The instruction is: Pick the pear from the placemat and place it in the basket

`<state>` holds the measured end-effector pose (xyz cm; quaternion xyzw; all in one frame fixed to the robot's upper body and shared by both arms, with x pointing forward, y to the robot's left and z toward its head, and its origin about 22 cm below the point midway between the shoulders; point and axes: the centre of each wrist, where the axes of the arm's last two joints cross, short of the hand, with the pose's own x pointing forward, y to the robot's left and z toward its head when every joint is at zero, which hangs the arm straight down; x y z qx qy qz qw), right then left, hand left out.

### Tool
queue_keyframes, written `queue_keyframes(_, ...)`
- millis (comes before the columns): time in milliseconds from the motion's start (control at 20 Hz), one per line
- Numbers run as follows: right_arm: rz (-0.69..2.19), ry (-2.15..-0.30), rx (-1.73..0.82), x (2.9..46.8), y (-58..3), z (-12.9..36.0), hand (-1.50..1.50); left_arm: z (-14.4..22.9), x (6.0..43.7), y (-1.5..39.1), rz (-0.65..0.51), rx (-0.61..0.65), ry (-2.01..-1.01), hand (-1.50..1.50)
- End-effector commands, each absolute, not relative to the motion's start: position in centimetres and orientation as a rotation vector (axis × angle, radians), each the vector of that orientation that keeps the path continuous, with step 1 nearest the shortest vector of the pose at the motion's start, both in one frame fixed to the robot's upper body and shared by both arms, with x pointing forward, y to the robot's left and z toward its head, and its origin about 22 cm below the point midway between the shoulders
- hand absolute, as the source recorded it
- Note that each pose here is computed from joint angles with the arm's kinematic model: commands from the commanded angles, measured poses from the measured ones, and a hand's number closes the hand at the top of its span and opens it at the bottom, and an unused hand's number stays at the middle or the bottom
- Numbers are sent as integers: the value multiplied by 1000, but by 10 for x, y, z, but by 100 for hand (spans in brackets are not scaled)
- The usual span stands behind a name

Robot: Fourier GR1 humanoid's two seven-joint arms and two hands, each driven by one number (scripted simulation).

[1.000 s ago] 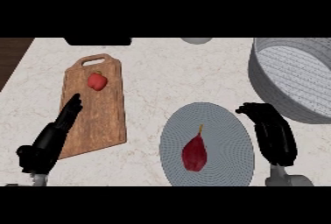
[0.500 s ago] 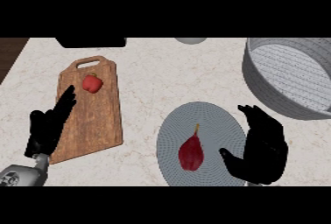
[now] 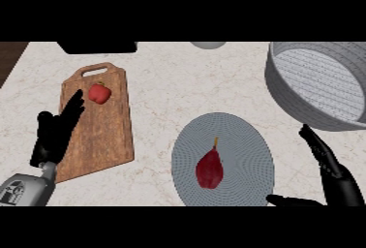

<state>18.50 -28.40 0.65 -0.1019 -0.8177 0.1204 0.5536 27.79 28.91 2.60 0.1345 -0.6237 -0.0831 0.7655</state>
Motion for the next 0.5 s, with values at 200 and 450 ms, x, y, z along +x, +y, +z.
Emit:
queue_keyframes(200,750,-1651,-96,154,-304,68,-150,32,287,274,-181,284,-1344,0)
queue_keyframes(450,733,-1631,-65,147,-312,88,-150,31,281,272,-190,295,-1370,0)
